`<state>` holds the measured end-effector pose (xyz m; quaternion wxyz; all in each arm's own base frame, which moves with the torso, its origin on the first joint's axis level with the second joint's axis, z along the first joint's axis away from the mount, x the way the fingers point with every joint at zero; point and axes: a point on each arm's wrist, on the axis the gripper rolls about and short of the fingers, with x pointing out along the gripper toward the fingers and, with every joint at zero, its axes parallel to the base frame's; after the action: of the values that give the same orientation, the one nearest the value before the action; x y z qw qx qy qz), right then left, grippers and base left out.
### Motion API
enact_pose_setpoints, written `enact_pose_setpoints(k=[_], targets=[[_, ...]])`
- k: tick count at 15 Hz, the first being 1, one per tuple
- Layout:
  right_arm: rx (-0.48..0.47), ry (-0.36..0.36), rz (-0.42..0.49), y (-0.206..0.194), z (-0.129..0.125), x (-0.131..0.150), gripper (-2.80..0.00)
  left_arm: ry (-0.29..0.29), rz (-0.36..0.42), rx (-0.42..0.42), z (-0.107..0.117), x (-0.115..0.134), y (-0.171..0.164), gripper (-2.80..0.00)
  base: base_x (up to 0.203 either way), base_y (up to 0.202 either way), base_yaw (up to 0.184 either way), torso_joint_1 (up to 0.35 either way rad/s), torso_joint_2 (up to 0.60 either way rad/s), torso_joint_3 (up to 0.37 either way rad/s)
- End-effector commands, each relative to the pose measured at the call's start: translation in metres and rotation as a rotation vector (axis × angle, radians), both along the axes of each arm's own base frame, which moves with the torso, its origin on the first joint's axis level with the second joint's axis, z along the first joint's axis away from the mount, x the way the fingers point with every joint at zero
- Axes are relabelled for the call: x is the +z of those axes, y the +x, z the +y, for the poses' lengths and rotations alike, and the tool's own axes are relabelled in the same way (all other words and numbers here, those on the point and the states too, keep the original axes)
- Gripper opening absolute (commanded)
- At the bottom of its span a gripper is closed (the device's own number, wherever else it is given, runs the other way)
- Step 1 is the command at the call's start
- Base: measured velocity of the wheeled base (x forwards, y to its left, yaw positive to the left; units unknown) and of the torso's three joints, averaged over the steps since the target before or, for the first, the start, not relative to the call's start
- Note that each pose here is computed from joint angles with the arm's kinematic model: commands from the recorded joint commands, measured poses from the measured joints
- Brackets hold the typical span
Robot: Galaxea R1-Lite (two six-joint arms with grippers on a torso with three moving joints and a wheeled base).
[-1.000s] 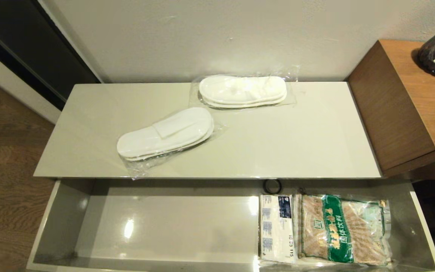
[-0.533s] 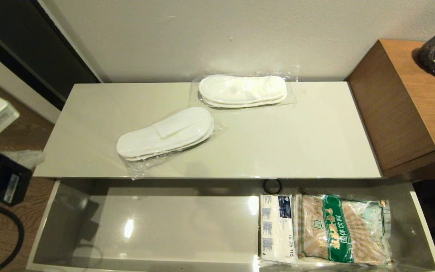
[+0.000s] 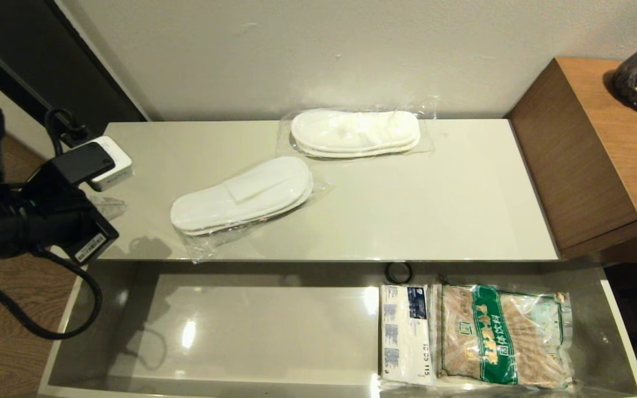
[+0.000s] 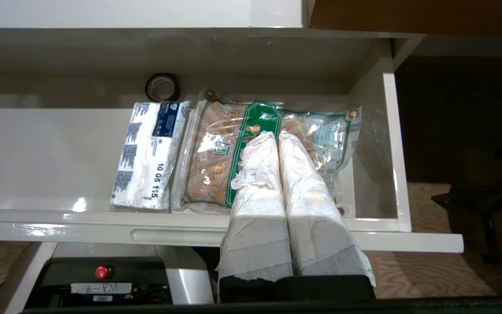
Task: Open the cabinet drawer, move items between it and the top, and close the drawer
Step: Pick up the disposable slippers on the table
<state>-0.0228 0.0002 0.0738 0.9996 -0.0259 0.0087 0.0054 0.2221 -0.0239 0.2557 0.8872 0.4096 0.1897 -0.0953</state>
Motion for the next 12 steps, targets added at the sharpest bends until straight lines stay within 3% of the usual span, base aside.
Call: enact_pose_setpoints(k=[1,2,3,7,12], targets=[[0.0,0.0,0.002,0.0,0.0,0.0,-2.8,0.011,0.036,-0.043,-0.013,-0.007,0.011,-2.8,0.0,0.0,0.0,0.0,0.0,0.0],[0.0,0.0,0.002,0.0,0.0,0.0,-2.8,0.018,0.054,-0.053,-0.017,-0.011,0.01,-2.8,0.0,0.0,0.0,0.0,0.0,0.0],[0.0,0.0,0.002,0.0,0.0,0.0,-2.8,0.027,0.087,-0.055,-0.019,-0.018,0.008,0.0,0.0,0.0,0.0,0.0,0.0,0.0],[0.0,0.0,0.002,0.0,0.0,0.0,-2.8,-0.027,0.161,-0.051,-0.034,-0.038,0.017,0.0,0.0,0.0,0.0,0.0,0.0,0.0],[0.0,0.0,0.002,0.0,0.0,0.0,-2.8,-0.012,0.17,-0.09,-0.056,-0.064,0.036,0.0,0.0,0.0,0.0,0.0,0.0,0.0]])
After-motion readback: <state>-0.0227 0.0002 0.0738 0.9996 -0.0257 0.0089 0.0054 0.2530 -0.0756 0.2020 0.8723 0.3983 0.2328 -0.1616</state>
